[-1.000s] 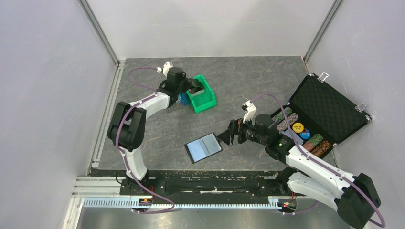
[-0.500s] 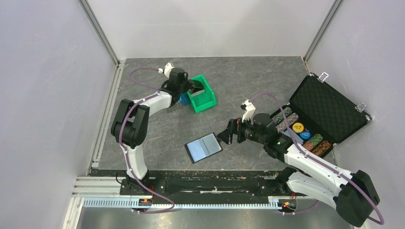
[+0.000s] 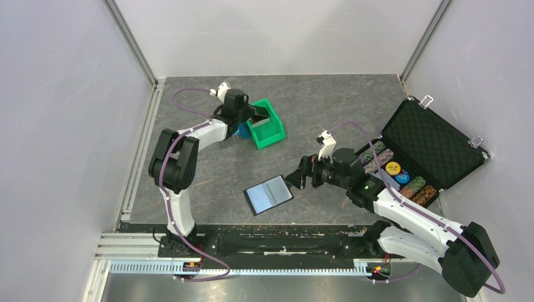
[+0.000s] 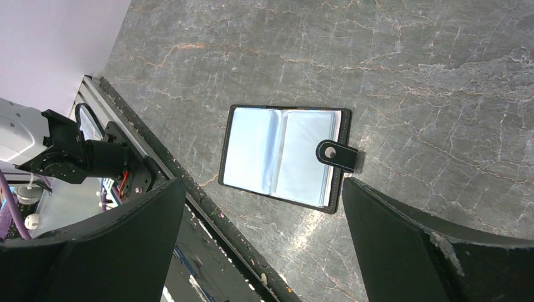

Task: Take the credit cards out of the card holder
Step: Place the credit card in the storage box.

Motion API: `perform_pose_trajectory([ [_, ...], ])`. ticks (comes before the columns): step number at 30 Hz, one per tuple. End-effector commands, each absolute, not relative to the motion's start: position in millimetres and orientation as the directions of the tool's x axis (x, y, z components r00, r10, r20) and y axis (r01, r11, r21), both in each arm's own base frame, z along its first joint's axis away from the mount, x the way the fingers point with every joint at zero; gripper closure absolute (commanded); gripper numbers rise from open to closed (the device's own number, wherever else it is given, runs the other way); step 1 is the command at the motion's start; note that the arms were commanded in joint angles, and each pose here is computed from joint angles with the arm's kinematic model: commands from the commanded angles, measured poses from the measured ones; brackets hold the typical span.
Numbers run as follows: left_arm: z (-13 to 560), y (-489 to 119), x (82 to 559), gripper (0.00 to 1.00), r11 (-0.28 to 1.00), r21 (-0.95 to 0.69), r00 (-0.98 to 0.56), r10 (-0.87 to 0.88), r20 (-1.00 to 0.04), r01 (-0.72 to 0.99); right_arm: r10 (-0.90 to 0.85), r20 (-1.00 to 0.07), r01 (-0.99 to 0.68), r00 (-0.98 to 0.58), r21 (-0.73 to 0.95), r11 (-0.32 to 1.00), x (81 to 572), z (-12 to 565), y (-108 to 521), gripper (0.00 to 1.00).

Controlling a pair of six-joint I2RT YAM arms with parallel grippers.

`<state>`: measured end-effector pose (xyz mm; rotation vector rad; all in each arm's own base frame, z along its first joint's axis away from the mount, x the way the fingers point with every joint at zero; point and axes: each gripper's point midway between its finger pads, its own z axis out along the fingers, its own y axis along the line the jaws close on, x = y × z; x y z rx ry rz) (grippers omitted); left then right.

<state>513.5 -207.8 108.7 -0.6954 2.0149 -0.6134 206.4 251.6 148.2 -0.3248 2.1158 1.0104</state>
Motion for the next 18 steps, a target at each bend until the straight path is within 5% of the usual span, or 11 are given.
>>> perform_pose_trajectory([
  [1,125,-208,527,0.76,0.746,-0.636,-0.415,-0.651,-0.635,-0.197,0.142,-0.76,-0.537,-0.634,0.565,0.626,217,180,259,0.02],
  [18,185,-182,501,0.45,0.836,-0.505,-0.441,-0.544,-0.713,-0.215,0.109,-0.747,-0.508,-0.656,0.544,0.667,218,169,252,0.02],
])
